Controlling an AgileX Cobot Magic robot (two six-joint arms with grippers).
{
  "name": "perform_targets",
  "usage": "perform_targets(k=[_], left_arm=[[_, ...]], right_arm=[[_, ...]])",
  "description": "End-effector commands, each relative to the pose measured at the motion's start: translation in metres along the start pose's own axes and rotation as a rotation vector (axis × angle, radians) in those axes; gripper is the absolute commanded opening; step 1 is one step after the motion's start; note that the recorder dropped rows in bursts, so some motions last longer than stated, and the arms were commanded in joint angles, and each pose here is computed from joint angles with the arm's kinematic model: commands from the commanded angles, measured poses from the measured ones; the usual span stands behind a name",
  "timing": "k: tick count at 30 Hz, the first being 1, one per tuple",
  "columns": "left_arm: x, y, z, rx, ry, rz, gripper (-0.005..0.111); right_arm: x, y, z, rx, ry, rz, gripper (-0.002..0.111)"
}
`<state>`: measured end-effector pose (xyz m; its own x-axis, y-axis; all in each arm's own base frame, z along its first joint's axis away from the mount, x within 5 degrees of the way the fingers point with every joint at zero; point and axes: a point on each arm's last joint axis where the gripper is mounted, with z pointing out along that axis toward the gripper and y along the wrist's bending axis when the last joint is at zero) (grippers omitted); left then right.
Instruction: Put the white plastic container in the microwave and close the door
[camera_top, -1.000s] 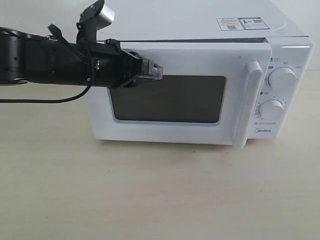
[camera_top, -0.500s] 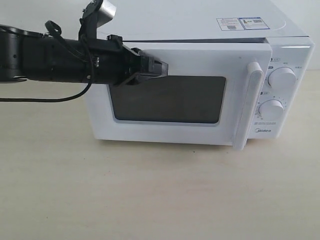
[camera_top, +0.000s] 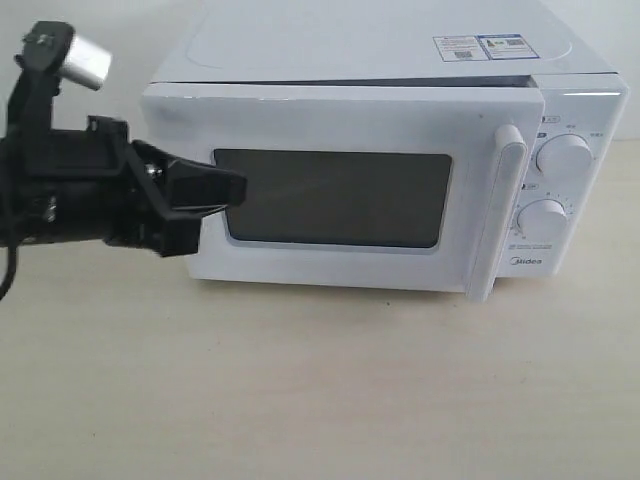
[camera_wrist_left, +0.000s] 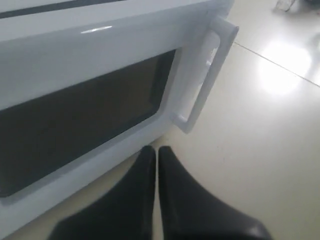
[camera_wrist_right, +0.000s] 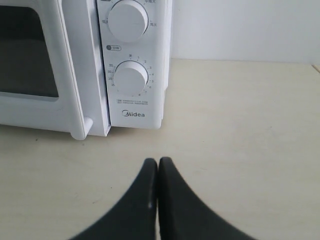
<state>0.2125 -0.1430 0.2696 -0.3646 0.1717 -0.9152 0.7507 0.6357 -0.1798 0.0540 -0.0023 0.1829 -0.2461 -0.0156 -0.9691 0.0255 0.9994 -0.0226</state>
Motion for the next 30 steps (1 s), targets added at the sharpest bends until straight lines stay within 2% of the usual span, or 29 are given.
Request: perform_targets(k=[1,4,7,9,11,13,17,21,25,30], left_arm=[[0.014,-0.007,-0.042,-0.150,-0.048,0.027,0.004],[0.025,-0.015,-0.078,-0.258,-0.129,-0.002,0.004],[0.024,-0.026,-0.101,-0.261,-0.227,0.022,0.004],[0.020,-0.029,-0.107,-0.260,-0.263,0.034,0.004],[0.020,-0.027,-0.106,-0.271,-0.254,0.030,0.004],[0.022,-0.024,-0.101,-0.277,-0.228,0.021,0.004],[0.025,-0.018,-0.090,-0.283,-0.173,0.001,0.004],[0.025,-0.013,-0.080,-0.285,-0.137,-0.011,0.004],[0.026,-0.012,-0.077,-0.283,-0.121,-0.016,0.004],[0.026,-0.012,-0.077,-0.284,-0.121,-0.017,0.004]], right_arm=[[-0.001,0.000,0.000,0.007,-0.014,-0.009,0.000],[-0.001,0.000,0.000,0.007,-0.016,-0.009,0.000],[-0.008,0.000,-0.001,0.001,-0.092,0.006,0.000],[-0.019,0.001,-0.002,-0.018,-0.211,0.077,0.000],[-0.035,0.000,-0.007,-0.037,-0.390,0.218,0.000],[-0.038,0.000,-0.009,-0.041,-0.408,0.199,0.000],[-0.068,0.002,-0.023,-0.102,-0.449,0.172,0.000],[-0.101,0.009,-0.025,-0.201,-0.360,0.134,0.000],[-0.116,0.024,-0.006,-0.325,-0.208,-0.004,0.000],[-0.129,0.046,0.020,-0.427,-0.257,-0.024,0.000]])
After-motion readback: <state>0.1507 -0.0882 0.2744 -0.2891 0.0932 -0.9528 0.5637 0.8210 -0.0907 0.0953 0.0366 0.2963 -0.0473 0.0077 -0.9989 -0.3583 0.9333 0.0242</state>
